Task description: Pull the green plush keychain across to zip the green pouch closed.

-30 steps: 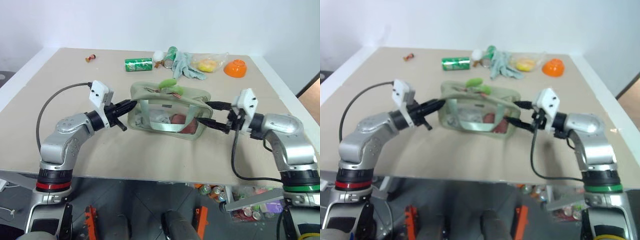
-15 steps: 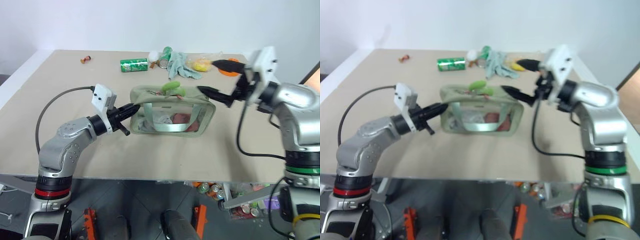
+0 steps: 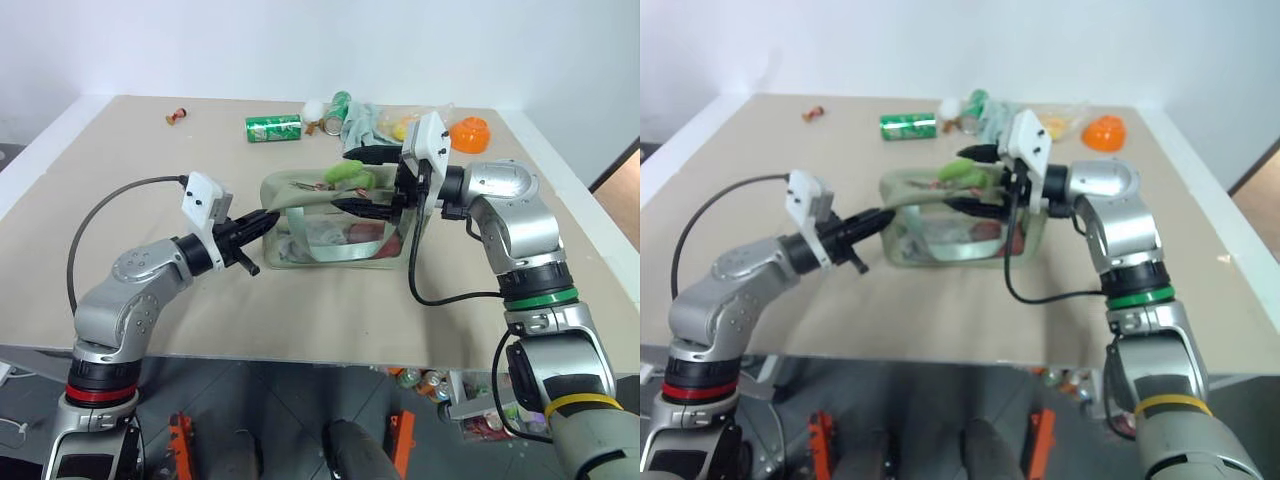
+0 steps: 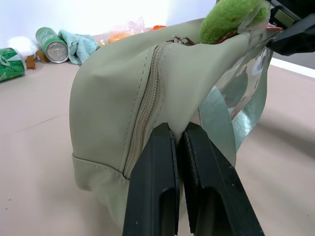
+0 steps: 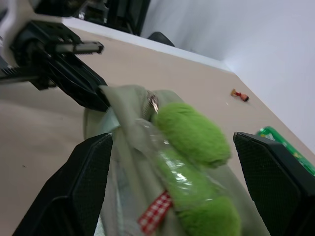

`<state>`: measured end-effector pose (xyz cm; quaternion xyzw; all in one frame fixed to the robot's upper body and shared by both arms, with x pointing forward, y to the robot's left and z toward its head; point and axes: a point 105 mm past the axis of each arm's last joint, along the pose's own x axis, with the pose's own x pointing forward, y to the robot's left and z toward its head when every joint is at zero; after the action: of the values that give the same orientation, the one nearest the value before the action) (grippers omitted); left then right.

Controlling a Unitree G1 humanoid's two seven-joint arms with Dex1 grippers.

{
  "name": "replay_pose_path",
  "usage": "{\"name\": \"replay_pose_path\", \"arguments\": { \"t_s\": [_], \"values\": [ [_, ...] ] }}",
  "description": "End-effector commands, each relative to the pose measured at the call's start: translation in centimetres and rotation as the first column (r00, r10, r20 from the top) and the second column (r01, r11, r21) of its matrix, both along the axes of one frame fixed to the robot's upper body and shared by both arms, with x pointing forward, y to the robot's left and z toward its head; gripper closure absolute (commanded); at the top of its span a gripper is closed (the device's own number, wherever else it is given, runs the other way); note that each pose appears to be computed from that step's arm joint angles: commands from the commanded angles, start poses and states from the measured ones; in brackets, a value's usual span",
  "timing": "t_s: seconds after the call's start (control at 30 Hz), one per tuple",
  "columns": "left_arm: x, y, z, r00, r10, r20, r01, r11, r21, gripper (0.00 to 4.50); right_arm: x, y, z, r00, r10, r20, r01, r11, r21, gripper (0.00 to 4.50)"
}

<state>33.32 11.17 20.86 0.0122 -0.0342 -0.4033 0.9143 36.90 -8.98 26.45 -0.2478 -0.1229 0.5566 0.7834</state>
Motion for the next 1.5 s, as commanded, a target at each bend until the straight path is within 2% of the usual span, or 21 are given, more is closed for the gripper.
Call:
{"name": "replay_pose_path", "arguments": {
  "t_s": [0.03, 0.3, 0.33, 0.37, 0.77, 0.97, 1.23, 1.5],
  "values": [
    [0.1, -0.2, 0.1, 1.000, -0.009, 0.020, 0.008, 1.000, 0.027, 4.50, 0.1, 0.0, 1.8, 0.998, 0.012, 0.058, -0.013, 1.000, 0.022, 1.17],
    [0.4, -0.7, -0.1, 0.999, -0.036, 0.029, 0.034, 0.998, 0.057, 4.50, 0.2, -0.4, 2.6, 1.000, 0.008, 0.023, -0.010, 0.997, 0.076, 4.05],
    [0.4, -0.7, -0.2, 0.999, -0.040, 0.028, 0.038, 0.997, 0.066, 4.50, 0.2, -0.5, 2.8, 1.000, 0.009, 0.021, -0.011, 0.997, 0.083, 4.33],
    [0.4, -0.8, -0.4, 0.999, -0.043, 0.025, 0.041, 0.997, 0.068, 4.50, 0.1, -0.5, 2.9, 1.000, 0.008, 0.019, -0.009, 0.996, 0.089, 4.42],
    [0.7, -0.8, -0.6, 0.999, -0.049, 0.015, 0.048, 0.997, 0.059, 4.50, 0.4, -2.1, 3.6, 0.998, -0.055, 0.026, 0.052, 0.993, 0.107, 4.42],
    [0.5, -0.2, -0.8, 0.999, -0.039, 0.008, 0.039, 0.997, 0.062, 4.50, 1.3, -6.6, 4.1, 0.975, -0.214, 0.052, 0.208, 0.973, 0.104, 4.42],
    [0.6, 0.1, -0.9, 0.999, -0.036, 0.000, 0.036, 0.997, 0.071, 4.50, 1.1, -10.1, 3.5, 0.947, -0.310, 0.084, 0.306, 0.950, 0.055, 4.42],
    [0.4, 0.5, -1.2, 0.999, -0.036, -0.010, 0.037, 0.996, 0.086, 4.50, 1.1, -15.4, 4.3, 0.859, -0.478, 0.182, 0.484, 0.875, 0.012, 4.42]
  ]
}}
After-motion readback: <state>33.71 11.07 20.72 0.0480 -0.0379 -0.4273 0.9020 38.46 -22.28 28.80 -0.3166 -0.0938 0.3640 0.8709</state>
